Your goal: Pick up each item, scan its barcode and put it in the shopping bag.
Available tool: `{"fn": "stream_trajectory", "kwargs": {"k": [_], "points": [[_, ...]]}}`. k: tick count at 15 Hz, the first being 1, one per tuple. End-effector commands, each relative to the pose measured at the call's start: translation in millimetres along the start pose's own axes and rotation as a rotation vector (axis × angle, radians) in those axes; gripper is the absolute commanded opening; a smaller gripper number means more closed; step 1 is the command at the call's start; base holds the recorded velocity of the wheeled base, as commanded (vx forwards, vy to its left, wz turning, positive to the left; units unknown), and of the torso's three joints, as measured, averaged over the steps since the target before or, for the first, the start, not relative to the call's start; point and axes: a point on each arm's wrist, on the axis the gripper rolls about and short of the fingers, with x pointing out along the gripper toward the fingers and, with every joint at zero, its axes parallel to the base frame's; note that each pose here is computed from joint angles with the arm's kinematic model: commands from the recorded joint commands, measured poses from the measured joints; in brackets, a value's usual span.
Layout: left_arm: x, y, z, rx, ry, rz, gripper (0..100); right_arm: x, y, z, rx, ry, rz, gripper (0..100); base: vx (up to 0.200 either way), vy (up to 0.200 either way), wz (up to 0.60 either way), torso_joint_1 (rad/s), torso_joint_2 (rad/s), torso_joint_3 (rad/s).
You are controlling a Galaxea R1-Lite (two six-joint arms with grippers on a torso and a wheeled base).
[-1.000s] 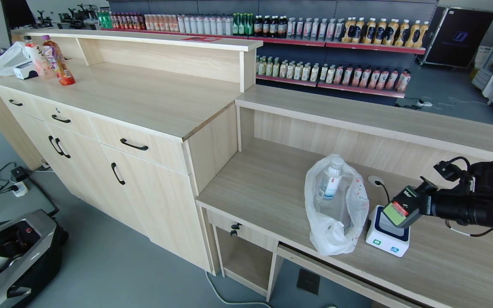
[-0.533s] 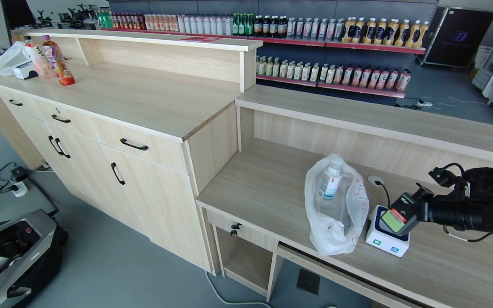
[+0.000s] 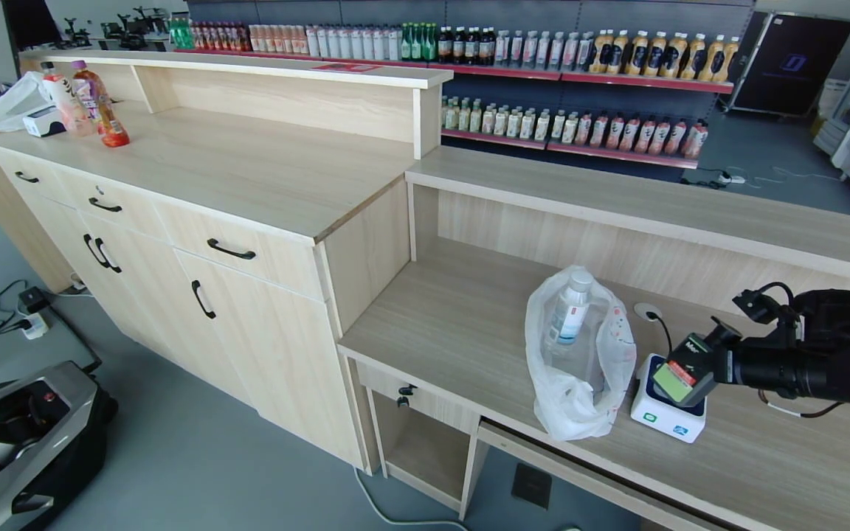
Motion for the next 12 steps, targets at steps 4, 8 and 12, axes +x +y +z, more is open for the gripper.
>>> {"fn": "stream_trajectory", "kwargs": {"k": [4,8,12], "points": [[0.0,0.0,0.0,0.000,0.000,-0.001,100,5.8,-1.8,-0.5,-0.005,0.002,0.002,0,0.000,0.000,0.00,0.000,0.00,0.000],[0.0,0.0,0.0,0.000,0.000,0.001,100,10.3,-5.3,-1.2,-0.007,0.003,0.004,0,0.000,0.000,0.00,0.000,0.00,0.000],[0.0,0.0,0.0,0.000,0.000,-0.001,100,15.1,-8.7,-4.4,0.000,0.010,0.007,0,0.000,0.000,0.00,0.000,0.00,0.000]]}}
